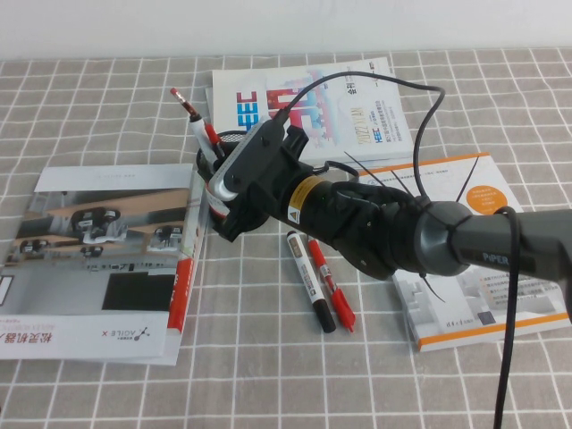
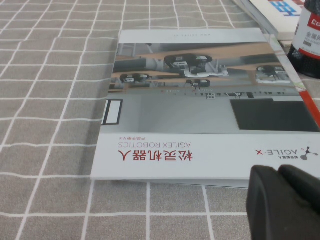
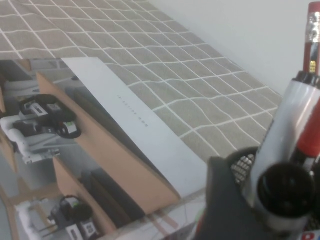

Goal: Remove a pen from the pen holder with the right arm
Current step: 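Take a marker out of the pen holder and lay it on the table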

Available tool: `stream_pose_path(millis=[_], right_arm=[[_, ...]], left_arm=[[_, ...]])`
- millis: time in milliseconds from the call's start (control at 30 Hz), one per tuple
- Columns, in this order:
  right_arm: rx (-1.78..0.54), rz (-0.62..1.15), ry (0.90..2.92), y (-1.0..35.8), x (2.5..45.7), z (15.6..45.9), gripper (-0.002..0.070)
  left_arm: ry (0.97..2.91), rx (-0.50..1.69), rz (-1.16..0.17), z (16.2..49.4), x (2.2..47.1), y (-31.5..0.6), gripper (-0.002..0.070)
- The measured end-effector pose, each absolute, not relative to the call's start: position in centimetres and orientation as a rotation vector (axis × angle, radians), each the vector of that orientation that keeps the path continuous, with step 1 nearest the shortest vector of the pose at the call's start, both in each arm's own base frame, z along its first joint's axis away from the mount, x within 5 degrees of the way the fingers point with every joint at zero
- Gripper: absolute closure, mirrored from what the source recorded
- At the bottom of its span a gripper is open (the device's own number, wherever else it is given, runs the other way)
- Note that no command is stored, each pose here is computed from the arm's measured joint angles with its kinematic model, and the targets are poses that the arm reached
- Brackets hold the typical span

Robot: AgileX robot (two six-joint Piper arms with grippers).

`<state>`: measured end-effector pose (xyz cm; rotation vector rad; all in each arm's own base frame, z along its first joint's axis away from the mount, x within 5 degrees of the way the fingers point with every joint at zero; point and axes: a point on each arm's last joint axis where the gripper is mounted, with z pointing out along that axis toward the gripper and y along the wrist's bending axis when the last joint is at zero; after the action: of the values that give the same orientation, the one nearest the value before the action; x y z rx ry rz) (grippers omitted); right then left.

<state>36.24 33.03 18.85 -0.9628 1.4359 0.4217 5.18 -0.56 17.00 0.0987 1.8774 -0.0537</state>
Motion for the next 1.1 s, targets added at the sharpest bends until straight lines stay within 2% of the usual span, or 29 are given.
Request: stream_pose_path(millis=[533, 900, 1100], right_arm=[[-0.958, 0.423, 1.415, 33.1, 36.3, 19.1, 0.0588], [-0.958, 0.423, 1.408, 33.1, 36.3, 19.3, 0.0590], [-0.950, 0.411, 1.381, 32.7, 35.9, 22.0, 0.0590]], left_arm=[[1.877, 0.099, -0.054, 17.0, 5.2, -0.6, 0.0678], [1.877, 0.099, -0.054, 17.0, 5.2, -0.6, 0.0678], [1.877, 0.099, -0.054, 17.0, 5.2, -0.6, 0.0678]])
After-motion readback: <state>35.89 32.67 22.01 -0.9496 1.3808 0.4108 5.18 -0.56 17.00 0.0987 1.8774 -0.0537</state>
